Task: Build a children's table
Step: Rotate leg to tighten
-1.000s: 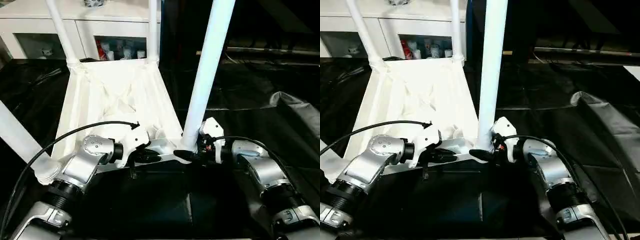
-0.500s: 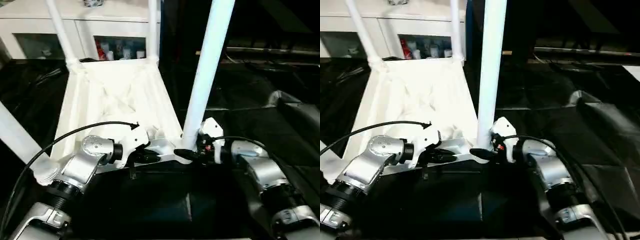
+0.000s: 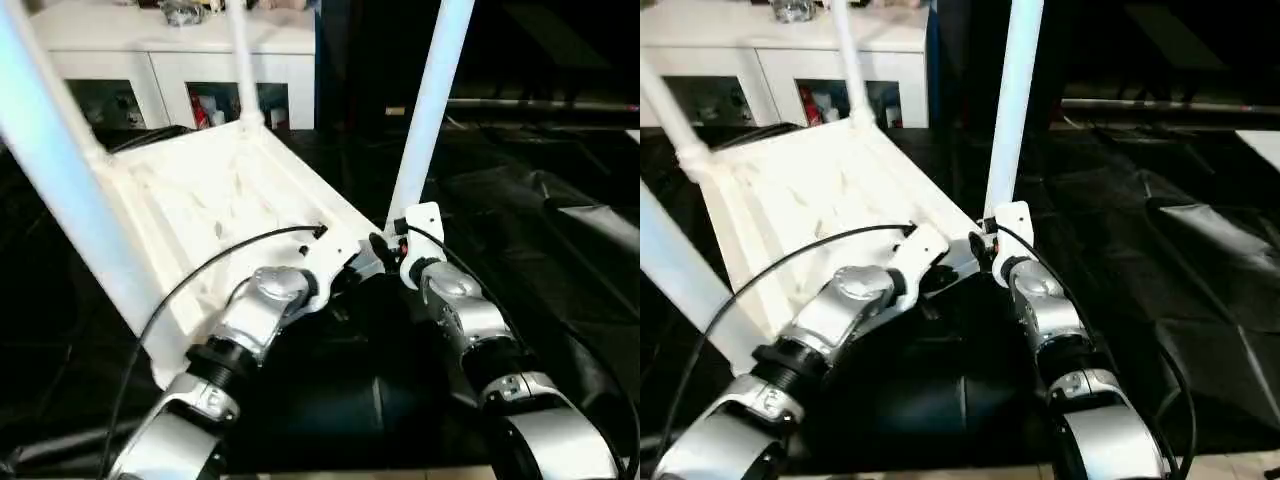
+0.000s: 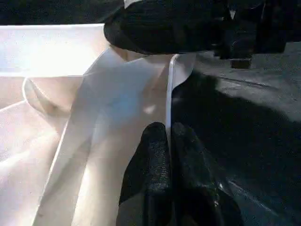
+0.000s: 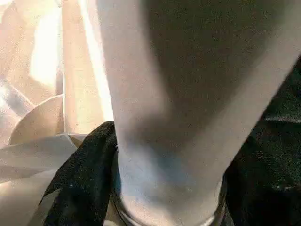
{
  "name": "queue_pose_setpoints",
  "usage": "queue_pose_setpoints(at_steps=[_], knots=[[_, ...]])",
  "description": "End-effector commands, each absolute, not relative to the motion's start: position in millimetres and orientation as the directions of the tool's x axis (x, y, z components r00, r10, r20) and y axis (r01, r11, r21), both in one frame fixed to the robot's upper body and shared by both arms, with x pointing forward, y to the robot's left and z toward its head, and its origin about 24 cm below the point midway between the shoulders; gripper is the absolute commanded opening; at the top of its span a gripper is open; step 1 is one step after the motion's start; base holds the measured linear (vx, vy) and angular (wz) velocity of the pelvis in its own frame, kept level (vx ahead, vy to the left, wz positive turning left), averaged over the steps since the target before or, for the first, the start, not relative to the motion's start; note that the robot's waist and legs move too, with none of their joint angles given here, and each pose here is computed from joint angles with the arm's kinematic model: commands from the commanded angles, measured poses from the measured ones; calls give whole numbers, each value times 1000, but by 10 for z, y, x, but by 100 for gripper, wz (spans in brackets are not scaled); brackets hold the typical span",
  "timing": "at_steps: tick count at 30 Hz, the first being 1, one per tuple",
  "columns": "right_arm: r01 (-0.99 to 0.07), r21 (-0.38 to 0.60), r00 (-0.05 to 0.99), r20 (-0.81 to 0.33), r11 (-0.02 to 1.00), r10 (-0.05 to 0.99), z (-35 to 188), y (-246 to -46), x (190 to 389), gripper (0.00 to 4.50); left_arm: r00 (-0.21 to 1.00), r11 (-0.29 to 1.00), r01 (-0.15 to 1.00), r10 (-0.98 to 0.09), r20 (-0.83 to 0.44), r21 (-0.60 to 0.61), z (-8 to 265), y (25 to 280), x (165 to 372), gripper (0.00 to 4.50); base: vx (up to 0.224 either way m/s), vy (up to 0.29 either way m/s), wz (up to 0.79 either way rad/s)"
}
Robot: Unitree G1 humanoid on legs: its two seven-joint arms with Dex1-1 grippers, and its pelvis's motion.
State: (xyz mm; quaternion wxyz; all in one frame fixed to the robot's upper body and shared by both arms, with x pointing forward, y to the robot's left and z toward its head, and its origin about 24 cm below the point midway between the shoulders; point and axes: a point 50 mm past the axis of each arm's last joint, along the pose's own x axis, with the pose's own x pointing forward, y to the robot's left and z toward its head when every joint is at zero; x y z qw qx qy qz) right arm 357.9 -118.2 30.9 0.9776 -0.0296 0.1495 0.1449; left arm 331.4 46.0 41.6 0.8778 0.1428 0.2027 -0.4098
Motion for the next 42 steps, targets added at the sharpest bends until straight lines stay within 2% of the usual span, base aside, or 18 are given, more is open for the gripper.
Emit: queue_pose_setpoints(at_steps=[1,4,5,9,11,14,16,20,24,32,33,35,36,42], knots=[[-356,14,870,-360,934,337,152,-1029,3492,326,643,678,726,-611,-462,113,414,496,3375,0,0,0,0],[-359,24,883,-315,933,348,216,-1047,3525,342,640,668,732,-610,-467,132,409,554,3388,0,0,0,0],[-366,18,886,-301,931,354,243,-1068,3536,368,634,659,740,-615,-469,136,406,589,3387,0,0,0,0],[-436,-8,873,-249,900,420,347,-1159,3551,396,604,623,770,-641,-473,139,385,731,3365,0,0,0,0],[-565,-17,807,-222,825,548,431,-1263,3496,411,547,555,821,-692,-471,138,393,876,3303,0,0,0,0],[-676,-25,723,-217,737,656,475,-1316,3413,436,506,506,852,-724,-470,137,390,977,3256,0,0,0,0],[-802,-20,580,-266,597,770,486,-1409,3261,444,404,394,911,-792,-459,121,426,1079,3145,0,0,0,0],[-891,-35,437,-330,452,837,488,-1500,3099,444,256,258,964,-856,-449,56,492,1174,2992,0,0,0,0],[-915,-35,390,-339,403,856,499,-1487,3057,444,204,209,977,-870,-450,38,521,1227,2940,0,0,0,0],[-933,-13,341,-351,359,872,492,-1406,3017,444,205,208,977,-864,-459,44,532,1288,2941,0,0,0,0],[-935,-11,336,-352,355,874,490,-1403,3013,416,203,207,977,-864,-462,42,533,1296,2937,0,0,0,0],[-935,-7,334,-354,355,874,486,-1399,3016,416,202,208,977,-863,-463,39,532,1305,2931,0,0,0,0],[-934,-4,335,-353,356,874,485,-1399,3018,396,203,209,977,-863,-463,38,532,1306,2929,0,0,0,0],[-935,15,330,-338,356,881,489,-1397,3010,347,195,208,978,-864,-463,24,520,1308,2908,0,0,0,0]])
